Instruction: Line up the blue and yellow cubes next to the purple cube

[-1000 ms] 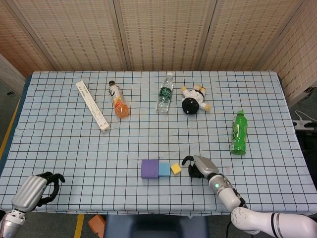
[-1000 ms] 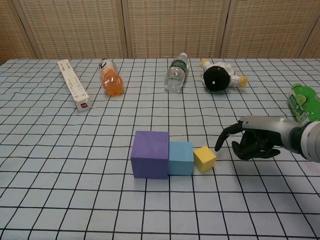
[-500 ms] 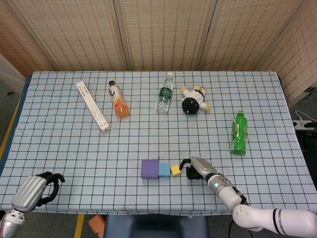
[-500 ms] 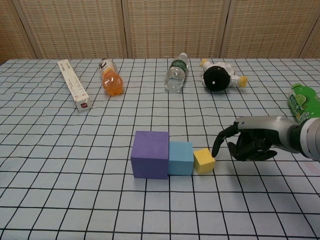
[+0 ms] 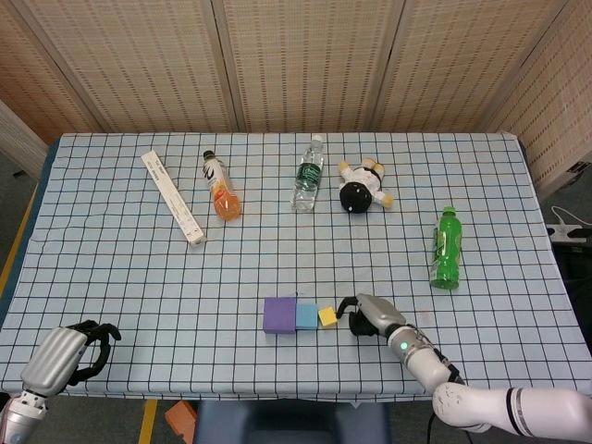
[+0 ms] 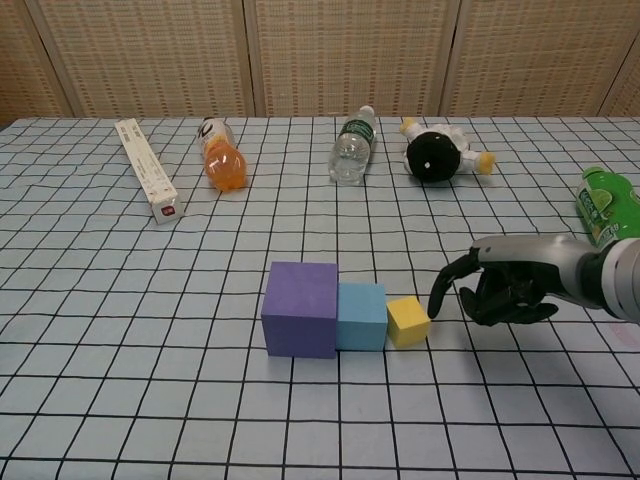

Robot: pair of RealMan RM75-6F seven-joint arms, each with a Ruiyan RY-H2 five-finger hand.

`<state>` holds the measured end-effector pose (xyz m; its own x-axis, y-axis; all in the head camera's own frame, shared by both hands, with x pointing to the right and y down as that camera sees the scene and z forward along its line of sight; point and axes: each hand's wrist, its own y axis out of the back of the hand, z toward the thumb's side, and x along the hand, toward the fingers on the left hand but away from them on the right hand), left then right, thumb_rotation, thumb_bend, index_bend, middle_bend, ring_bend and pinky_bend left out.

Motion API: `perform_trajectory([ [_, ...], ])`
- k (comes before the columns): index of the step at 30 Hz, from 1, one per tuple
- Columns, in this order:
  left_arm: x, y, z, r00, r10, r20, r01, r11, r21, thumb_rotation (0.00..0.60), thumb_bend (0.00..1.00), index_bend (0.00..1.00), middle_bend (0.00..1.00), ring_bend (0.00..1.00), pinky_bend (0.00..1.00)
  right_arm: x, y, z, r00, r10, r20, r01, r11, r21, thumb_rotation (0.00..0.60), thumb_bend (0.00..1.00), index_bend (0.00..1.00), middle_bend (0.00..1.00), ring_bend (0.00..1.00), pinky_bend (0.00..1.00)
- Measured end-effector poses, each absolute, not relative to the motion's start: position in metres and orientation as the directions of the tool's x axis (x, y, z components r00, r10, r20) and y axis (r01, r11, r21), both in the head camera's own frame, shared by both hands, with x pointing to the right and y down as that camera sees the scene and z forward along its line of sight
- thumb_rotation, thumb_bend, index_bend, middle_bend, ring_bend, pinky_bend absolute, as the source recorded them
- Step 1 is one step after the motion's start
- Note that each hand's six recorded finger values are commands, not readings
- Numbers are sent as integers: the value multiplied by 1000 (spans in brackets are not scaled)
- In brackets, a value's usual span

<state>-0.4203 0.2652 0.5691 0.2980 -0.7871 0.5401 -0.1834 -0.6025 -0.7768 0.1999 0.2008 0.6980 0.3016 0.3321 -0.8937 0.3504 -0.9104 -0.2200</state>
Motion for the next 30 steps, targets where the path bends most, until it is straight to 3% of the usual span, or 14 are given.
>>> perform_trajectory([
  [10,-421,264,568,296,-791,535,-191,-598,-779,600,576,466,604,457,614,195,208,708,302,298,-906,330,-924,-194,600,777,417,1000,927,1000],
  [30,-421,265,568,295,-790,537,-193,-600,-776,600,575,466,605,457,614,191,210,713,324,296,-899,336,-924,-184,600,777,418,1000,927,1000],
])
